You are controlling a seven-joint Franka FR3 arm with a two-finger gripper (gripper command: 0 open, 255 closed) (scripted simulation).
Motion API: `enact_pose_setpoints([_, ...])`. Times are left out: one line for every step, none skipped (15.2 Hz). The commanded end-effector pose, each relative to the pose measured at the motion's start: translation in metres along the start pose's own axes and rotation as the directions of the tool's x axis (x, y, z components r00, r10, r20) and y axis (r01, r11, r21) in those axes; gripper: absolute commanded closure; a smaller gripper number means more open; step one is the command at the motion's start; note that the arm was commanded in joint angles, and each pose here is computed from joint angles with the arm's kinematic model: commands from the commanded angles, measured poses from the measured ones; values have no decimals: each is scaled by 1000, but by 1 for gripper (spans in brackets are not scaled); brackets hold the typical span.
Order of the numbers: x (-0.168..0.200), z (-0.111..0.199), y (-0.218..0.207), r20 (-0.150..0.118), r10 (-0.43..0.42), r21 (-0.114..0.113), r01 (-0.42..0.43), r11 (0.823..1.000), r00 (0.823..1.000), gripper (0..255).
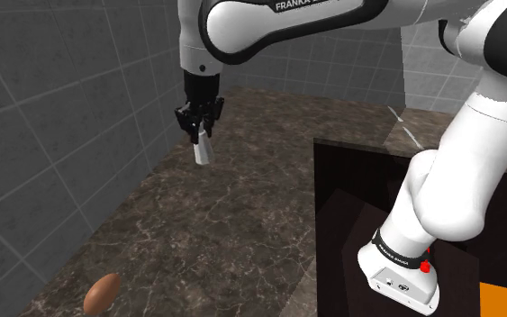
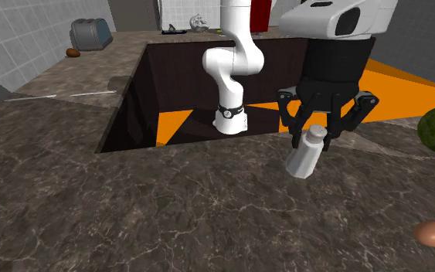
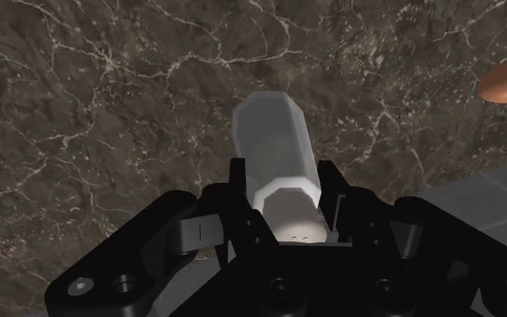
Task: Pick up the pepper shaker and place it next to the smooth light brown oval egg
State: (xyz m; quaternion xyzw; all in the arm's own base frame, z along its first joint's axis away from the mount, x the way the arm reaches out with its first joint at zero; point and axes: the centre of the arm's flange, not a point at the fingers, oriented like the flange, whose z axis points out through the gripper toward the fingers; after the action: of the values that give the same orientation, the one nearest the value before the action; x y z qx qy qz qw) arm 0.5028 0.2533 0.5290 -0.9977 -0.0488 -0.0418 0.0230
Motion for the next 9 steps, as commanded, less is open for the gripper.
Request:
enact_pose_setpoints([-5, 1, -28, 0, 1, 0, -1, 1000, 1000, 255])
enact_pose_setpoints([-7, 1, -41, 0, 1, 0, -1, 1000, 1000, 255])
enact_pose_setpoints([-10, 2, -54, 0, 1, 0, -1, 1000, 1000, 255])
enact_pose_setpoints([-13, 2, -67, 0, 1, 0, -1, 1000, 1000, 255])
enact_pose_setpoints([-15, 2, -80, 0, 1, 0, -1, 1000, 1000, 255])
enact_pose_setpoints([-18, 2, -93, 0, 1, 0, -1, 1000, 1000, 255])
enact_pose_setpoints([-21, 3, -106, 0, 1, 0, -1, 1000, 1000, 255])
enact_pose_setpoints([-23, 3, -119, 0, 1, 0, -1, 1000, 1000, 255])
enact_pose_setpoints([-26, 3, -132, 0, 1, 0, -1, 1000, 1000, 255])
